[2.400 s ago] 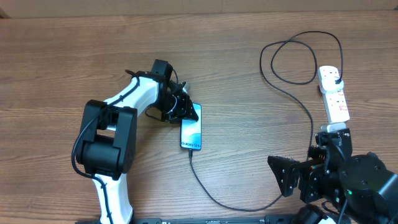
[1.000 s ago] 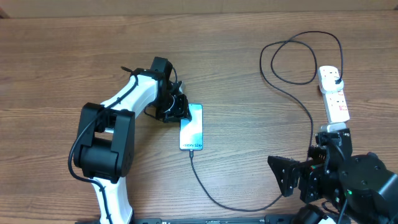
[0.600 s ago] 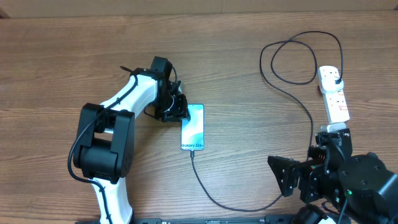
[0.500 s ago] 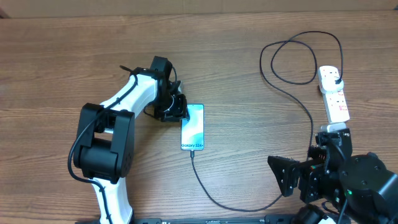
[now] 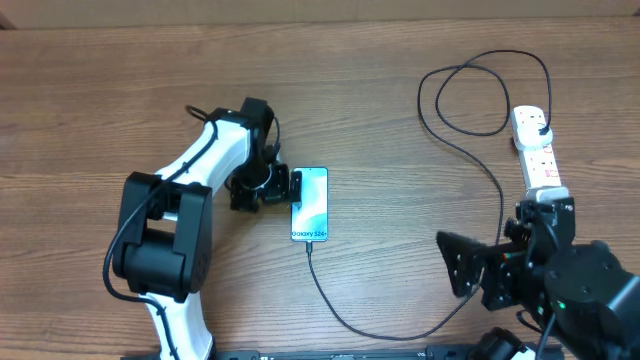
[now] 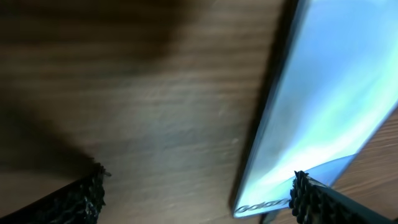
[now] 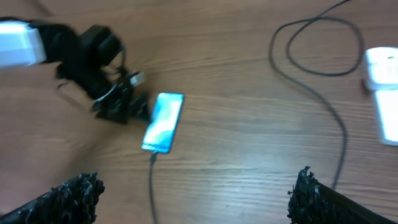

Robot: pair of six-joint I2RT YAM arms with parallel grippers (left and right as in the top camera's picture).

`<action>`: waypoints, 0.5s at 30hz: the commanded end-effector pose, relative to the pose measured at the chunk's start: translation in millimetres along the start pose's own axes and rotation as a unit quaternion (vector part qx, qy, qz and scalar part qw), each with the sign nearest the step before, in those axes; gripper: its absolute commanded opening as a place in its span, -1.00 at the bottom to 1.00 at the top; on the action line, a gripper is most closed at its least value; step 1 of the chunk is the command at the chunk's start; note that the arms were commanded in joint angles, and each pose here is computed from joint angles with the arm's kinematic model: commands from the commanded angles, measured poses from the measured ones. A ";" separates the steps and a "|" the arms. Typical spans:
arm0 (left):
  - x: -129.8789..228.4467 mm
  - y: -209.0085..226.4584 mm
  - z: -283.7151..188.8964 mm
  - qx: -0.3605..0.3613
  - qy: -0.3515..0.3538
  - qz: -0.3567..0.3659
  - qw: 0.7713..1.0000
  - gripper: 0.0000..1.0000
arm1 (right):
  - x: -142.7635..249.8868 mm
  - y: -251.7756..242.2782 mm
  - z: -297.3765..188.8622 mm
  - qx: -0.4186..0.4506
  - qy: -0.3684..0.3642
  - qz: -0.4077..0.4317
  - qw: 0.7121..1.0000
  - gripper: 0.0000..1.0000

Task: Plug charger to phone and switch on socket
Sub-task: 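Retract the left gripper and move the right gripper to the power strip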

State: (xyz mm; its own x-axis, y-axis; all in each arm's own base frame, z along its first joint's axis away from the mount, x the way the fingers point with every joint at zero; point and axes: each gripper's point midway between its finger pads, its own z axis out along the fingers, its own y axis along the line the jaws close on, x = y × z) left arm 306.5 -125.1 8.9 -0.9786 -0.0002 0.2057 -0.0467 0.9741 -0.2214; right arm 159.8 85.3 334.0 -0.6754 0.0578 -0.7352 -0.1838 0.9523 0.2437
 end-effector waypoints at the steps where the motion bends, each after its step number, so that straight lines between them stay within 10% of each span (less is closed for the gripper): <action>1: 6.8 0.5 -31.7 -0.006 -0.048 0.019 0.999 1.00 | -6.4 -21.0 11.8 0.073 -0.020 0.042 0.996 1.00; 7: 49.0 -58.6 -142.0 0.011 -0.228 0.123 0.966 1.00 | -1.8 -39.1 24.0 0.129 -0.028 0.118 0.984 1.00; 15: 122.3 -43.3 -200.5 -0.022 -0.359 0.083 0.929 0.99 | -6.7 -72.1 26.5 0.199 -0.033 0.172 0.964 1.00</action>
State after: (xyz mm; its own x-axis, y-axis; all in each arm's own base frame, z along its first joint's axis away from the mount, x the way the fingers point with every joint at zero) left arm 242.8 -150.7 228.1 -0.8782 0.1255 -0.4616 0.2401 0.9502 -0.1984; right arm 189.5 42.6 306.7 -0.6349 0.3288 -0.6992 0.2320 0.9443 0.2333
